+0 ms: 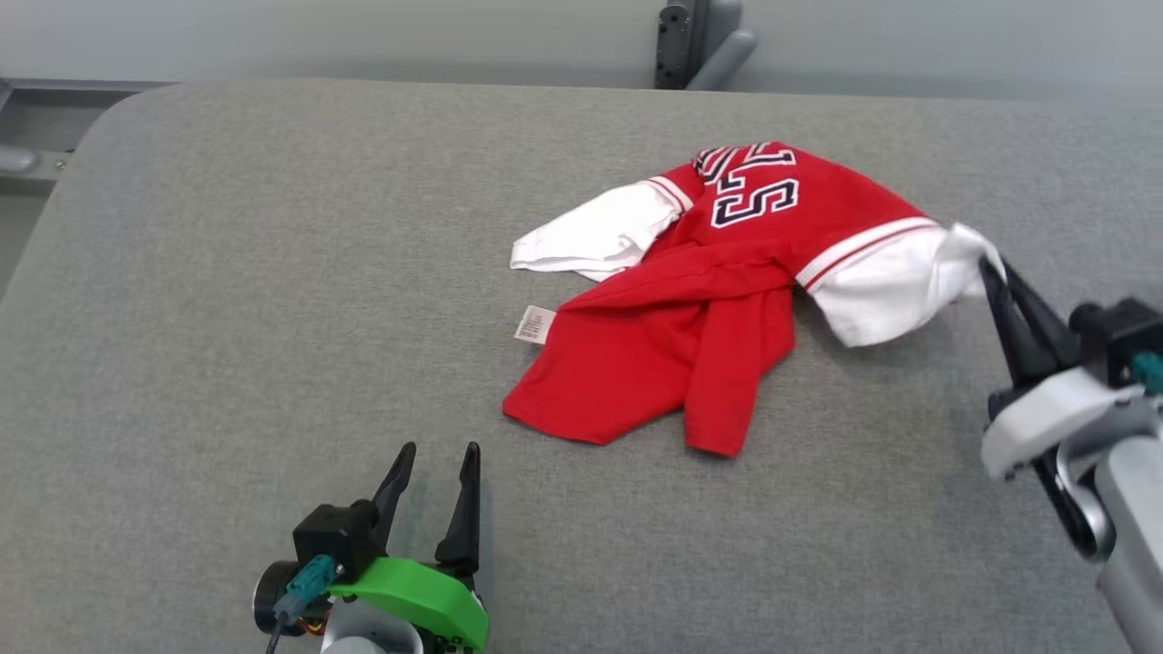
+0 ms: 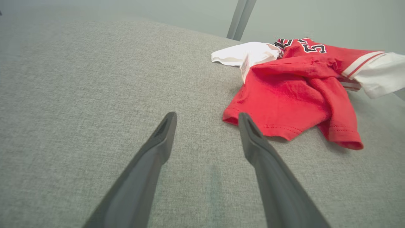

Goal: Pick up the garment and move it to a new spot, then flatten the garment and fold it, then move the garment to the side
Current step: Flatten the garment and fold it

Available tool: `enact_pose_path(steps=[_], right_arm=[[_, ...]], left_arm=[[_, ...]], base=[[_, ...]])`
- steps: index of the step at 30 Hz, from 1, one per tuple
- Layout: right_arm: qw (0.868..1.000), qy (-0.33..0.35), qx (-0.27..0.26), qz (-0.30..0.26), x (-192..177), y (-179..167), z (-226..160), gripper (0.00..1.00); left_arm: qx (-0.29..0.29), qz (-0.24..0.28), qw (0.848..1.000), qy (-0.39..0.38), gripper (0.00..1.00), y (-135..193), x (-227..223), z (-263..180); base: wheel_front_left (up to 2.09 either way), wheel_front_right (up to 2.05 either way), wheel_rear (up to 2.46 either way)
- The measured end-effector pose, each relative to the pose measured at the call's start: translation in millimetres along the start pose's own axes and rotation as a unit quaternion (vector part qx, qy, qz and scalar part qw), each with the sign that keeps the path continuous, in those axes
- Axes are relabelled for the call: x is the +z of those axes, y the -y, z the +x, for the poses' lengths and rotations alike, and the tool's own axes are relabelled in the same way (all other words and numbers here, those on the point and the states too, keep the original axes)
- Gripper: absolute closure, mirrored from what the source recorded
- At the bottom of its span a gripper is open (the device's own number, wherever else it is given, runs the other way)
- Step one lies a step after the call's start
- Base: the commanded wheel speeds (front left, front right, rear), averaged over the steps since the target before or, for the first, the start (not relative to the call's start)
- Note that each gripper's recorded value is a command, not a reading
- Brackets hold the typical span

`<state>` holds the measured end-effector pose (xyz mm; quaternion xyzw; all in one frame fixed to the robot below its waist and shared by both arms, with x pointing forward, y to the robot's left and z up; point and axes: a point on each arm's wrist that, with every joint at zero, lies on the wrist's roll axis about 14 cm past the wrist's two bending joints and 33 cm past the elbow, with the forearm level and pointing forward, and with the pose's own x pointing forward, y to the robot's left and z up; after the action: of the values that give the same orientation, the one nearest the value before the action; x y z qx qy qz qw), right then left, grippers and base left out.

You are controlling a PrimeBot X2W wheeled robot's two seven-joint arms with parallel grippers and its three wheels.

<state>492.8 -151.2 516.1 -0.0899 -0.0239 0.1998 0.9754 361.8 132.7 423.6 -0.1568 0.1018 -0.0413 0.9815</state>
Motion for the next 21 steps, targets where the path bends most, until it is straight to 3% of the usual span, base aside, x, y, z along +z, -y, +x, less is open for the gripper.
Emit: enact_pose_path(steps=[3, 5, 6, 10, 14, 21], right_arm=[[0.998, -0.047, -0.027, 0.033, -38.0, -0.3, -39.2, 1.0], [0.994, -0.073, -0.062, 0.051, -57.0, 9.1, -64.1, 0.52], [0.992, -0.081, -0.082, 0.054, -63.1, 17.2, -75.3, 0.0], [0.979, -0.115, -0.151, 0.069, -85.4, 39.6, -116.7, 0.0], [0.977, -0.058, -0.196, 0.061, -51.8, 59.4, -122.4, 0.0], [0.974, -0.05, -0.207, 0.082, -50.8, 37.6, -137.6, 0.0]], left_arm=[[-0.018, 0.008, 1.0, -0.005, 0.0, 8.8, -2.0, 8.7], [-0.025, 0.014, 1.0, -0.011, 0.0, 12.8, -5.7, 12.4], [-0.029, 0.017, 0.999, -0.015, 0.0, 14.7, -8.0, 13.8], [-0.044, 0.027, 0.998, -0.024, 0.0, 22.5, -13.6, 18.4], [-0.052, 0.035, 0.998, -0.026, 0.0, 27.2, -14.6, 21.3], [-0.061, 0.06, 0.996, -0.025, 0.0, 33.2, -13.0, 28.1]], base=[[0.0, 0.0, 0.0], [0.0, 0.0, 0.0], [0.0, 0.0, 0.0], [0.0, 0.0, 0.0], [0.0, 0.0, 0.0], [0.0, 0.0, 0.0]])
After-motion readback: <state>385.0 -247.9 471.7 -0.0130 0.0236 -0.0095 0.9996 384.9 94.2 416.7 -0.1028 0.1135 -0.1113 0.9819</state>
